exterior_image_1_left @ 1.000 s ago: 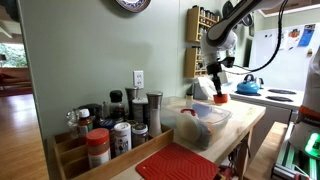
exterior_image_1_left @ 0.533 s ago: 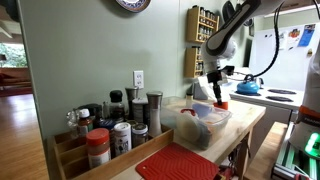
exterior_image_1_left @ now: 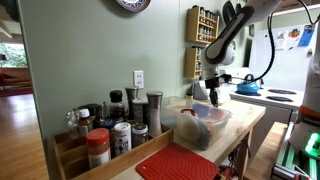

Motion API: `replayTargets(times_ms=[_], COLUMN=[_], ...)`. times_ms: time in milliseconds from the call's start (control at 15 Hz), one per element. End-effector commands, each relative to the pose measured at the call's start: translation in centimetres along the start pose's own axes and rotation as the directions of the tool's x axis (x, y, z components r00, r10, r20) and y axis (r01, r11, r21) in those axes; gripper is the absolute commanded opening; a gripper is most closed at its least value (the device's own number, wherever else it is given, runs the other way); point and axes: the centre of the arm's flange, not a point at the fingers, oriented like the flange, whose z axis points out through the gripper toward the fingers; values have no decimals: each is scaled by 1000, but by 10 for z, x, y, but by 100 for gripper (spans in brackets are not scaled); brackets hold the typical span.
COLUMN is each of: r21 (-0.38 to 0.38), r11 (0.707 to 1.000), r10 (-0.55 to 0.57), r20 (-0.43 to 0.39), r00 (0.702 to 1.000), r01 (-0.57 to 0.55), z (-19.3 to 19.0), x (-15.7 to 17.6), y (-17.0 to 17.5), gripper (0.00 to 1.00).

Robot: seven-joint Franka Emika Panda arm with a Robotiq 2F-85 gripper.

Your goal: Place the orange and the blue cups on the table

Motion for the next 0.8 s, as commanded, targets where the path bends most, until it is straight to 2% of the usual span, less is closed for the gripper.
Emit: replayTargets(times_ms=[0,333,467,533,733], r21=[-8,-55,-60,-70,-84], r11=[1000,998,987,978,954], r10=[0,4,137,185,259], r20=[-13,-101,-142,-173,-245], r00=[1000,995,980,967,934], r01=[0,-10,-147,-199,-287], z=[-15,-83,-114,-127,-161], x=[-9,-25,-27,-29,-33], y=[-2,-6,-7,-7,-9], gripper=[43,80,95,100,100])
